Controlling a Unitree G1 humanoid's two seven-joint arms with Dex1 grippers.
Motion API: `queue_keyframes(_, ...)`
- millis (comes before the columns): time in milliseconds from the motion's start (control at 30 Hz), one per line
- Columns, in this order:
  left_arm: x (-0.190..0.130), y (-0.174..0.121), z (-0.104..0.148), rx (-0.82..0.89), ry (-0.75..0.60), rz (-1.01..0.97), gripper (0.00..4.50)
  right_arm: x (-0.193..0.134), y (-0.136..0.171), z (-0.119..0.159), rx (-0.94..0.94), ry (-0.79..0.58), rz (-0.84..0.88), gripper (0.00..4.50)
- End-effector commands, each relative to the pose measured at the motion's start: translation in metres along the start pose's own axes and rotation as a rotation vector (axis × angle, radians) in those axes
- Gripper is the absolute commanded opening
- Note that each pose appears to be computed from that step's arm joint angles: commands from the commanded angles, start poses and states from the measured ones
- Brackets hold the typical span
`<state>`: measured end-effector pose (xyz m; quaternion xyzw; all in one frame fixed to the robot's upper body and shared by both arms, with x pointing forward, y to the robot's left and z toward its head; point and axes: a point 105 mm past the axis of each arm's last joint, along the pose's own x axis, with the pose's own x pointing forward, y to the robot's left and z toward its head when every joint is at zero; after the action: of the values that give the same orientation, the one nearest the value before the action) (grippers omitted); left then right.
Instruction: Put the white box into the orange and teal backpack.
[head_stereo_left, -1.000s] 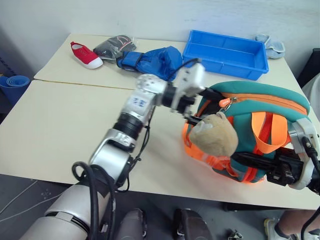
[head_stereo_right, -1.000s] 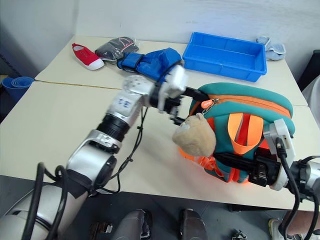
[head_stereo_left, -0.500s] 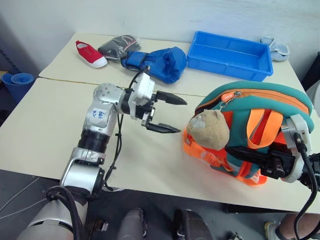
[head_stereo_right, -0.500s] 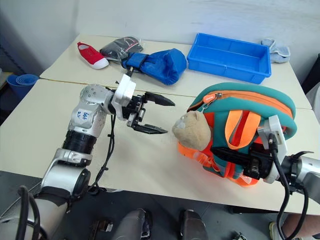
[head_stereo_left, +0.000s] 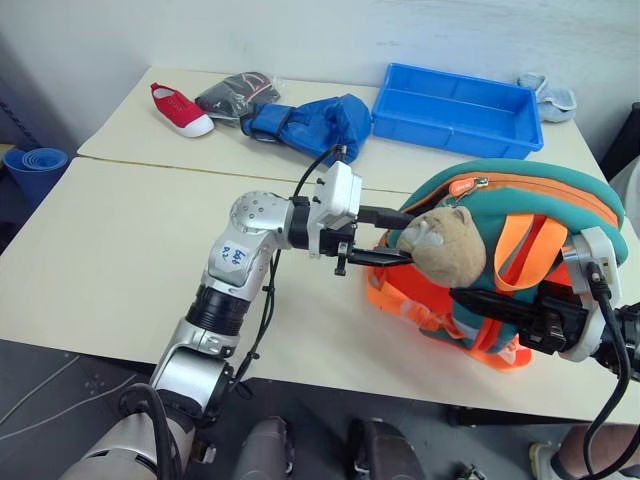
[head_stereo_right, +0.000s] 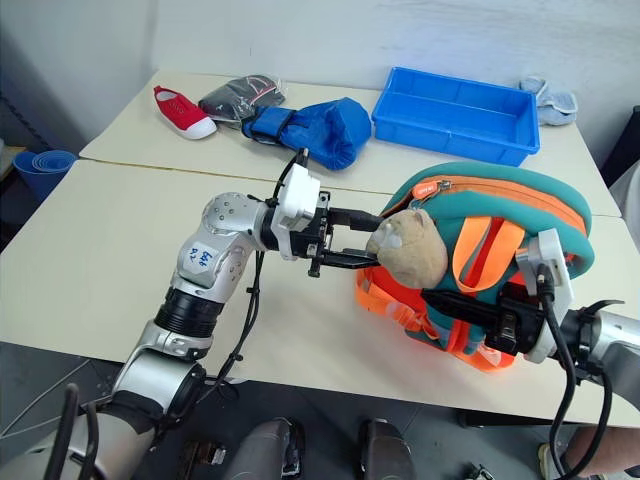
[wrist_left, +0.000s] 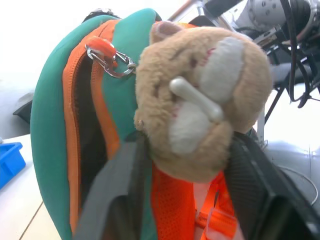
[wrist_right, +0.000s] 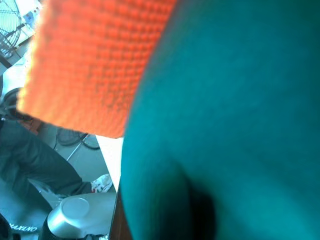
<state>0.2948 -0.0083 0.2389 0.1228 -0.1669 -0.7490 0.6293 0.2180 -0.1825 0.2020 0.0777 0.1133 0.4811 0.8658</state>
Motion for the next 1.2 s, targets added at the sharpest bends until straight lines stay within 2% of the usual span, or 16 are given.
queue_keyframes(33,-0.014,0.005,0.018,0.035,-0.036,0.026,1.0,0.0,0.007,-0.005,0.01,0.006,0.008,0.0)
queue_keyframes(133,-0.033,0.017,0.018,0.019,0.0,0.094,0.22,-0.003,0.007,-0.009,0.015,0.001,-0.008,0.0)
queue_keyframes(233,-0.065,0.036,0.012,0.002,0.08,0.212,0.22,-0.009,0.004,-0.009,0.02,-0.028,-0.044,0.0)
queue_keyframes(367,-0.1,0.054,-0.011,-0.081,0.19,0.365,0.22,-0.016,0.0,-0.011,0.02,-0.051,-0.085,0.0)
queue_keyframes(467,-0.116,0.054,-0.051,-0.087,0.321,0.421,0.22,-0.018,-0.001,-0.015,0.029,-0.063,-0.099,0.0)
queue_keyframes(533,-0.122,0.043,-0.083,-0.12,0.406,0.415,0.22,-0.018,0.0,-0.017,0.035,-0.07,-0.103,0.0)
queue_keyframes(600,-0.12,0.026,-0.108,-0.171,0.436,0.373,0.22,-0.018,-0.001,-0.019,0.051,-0.085,-0.109,0.0)
queue_keyframes(700,-0.118,0.007,-0.132,-0.205,0.417,0.363,0.22,-0.018,-0.001,-0.018,0.066,-0.144,-0.109,0.0)
queue_keyframes(800,-0.111,0.005,-0.133,-0.241,0.298,0.433,0.22,-0.018,-0.007,-0.024,0.082,-0.158,-0.113,0.0)
queue_keyframes(867,-0.104,-0.002,-0.134,-0.225,0.296,0.403,0.22,-0.014,-0.01,-0.029,0.075,-0.139,-0.11,0.0)
queue_keyframes(967,-0.097,-0.006,-0.13,-0.21,0.273,0.38,0.22,-0.007,-0.025,-0.023,0.017,-0.187,-0.152,0.0)
queue_keyframes(1000,-0.098,-0.004,-0.125,-0.204,0.257,0.394,0.47,-0.005,-0.029,-0.022,0.002,-0.191,-0.165,0.0)
queue_keyframes(1067,-0.105,-0.002,-0.113,-0.216,0.226,0.417,1.09,-0.001,-0.03,-0.022,-0.059,-0.168,-0.16,0.71)
queue_keyframes(1100,-0.111,-0.003,-0.106,-0.213,0.222,0.417,1.33,0.0,-0.029,-0.022,-0.102,-0.158,-0.166,0.89)
queue_keyframes(1200,-0.134,-0.016,-0.095,-0.2,0.273,0.423,2.29,-0.007,-0.033,-0.02,-0.315,-0.13,-0.229,1.96)
